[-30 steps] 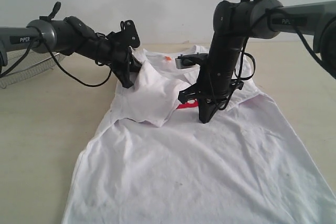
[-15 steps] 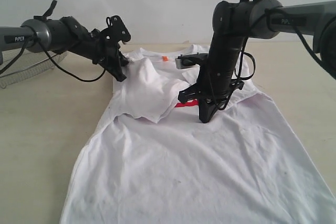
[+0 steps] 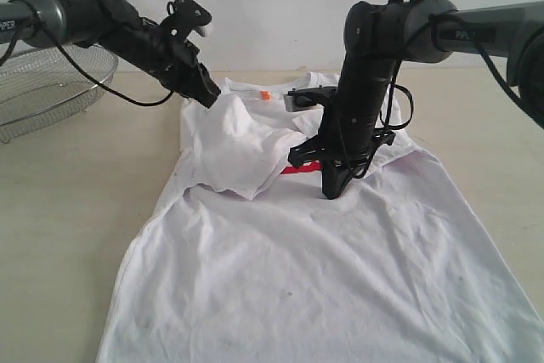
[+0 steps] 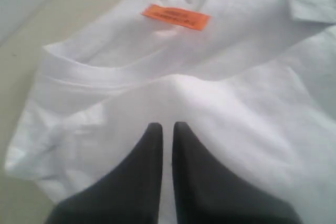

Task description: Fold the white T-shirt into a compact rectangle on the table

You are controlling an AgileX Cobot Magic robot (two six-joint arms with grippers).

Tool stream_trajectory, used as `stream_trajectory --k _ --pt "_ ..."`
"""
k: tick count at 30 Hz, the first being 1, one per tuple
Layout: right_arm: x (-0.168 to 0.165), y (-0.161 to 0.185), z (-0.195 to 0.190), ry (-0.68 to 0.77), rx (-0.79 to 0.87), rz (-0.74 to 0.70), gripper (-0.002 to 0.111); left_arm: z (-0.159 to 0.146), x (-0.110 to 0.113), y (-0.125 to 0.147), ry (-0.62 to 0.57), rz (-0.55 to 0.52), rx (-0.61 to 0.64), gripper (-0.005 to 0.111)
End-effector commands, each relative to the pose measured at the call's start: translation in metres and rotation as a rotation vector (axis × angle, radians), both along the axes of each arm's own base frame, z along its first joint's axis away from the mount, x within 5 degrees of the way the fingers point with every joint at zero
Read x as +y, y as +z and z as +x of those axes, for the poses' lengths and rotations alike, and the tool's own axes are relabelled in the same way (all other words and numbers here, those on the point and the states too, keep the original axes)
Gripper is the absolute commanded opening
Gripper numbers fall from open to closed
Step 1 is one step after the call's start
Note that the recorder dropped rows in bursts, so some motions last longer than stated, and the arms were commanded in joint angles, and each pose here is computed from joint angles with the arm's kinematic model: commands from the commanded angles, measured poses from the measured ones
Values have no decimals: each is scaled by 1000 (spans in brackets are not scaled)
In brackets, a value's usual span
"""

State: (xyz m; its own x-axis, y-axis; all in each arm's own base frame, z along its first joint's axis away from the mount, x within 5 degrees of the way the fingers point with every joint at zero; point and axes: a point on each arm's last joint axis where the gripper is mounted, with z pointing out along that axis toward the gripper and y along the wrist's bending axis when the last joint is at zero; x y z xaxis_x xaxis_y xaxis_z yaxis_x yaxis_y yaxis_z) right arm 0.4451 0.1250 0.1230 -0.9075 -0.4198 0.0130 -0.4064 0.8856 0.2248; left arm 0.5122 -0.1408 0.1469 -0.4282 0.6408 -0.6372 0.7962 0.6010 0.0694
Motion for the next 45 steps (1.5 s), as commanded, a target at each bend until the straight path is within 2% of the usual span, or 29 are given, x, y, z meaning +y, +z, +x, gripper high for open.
stream_trajectory --k 1,5,8,13,20,30,34,38,42,45 --pt "-3 -8 0 26 6 -33 0 -8 -16 -8 89 13 93 5" --pt "-3 -8 0 32 5 -35 0 -7 -15 -34 122 17 149 5" --pt "-3 -8 0 33 4 -36 0 -2 -9 -48 184 57 136 5" --pt "-4 -8 0 35 3 -41 0 2 10 -52 238 145 126 5" --pt "-5 -9 0 38 0 -61 0 9 41 -53 300 151 131 5" --pt "-5 -9 0 35 1 -61 0 13 61 -55 318 186 109 5" --pt "-5 -9 0 35 1 -61 0 12 51 -37 261 113 84 5" --pt "-5 -9 0 35 1 -61 0 15 57 -15 287 147 14 5" --pt "-5 -9 0 35 1 -61 0 7 58 2 268 122 72 5" --pt "-5 -9 0 37 0 -61 0 0 43 14 223 35 115 5"
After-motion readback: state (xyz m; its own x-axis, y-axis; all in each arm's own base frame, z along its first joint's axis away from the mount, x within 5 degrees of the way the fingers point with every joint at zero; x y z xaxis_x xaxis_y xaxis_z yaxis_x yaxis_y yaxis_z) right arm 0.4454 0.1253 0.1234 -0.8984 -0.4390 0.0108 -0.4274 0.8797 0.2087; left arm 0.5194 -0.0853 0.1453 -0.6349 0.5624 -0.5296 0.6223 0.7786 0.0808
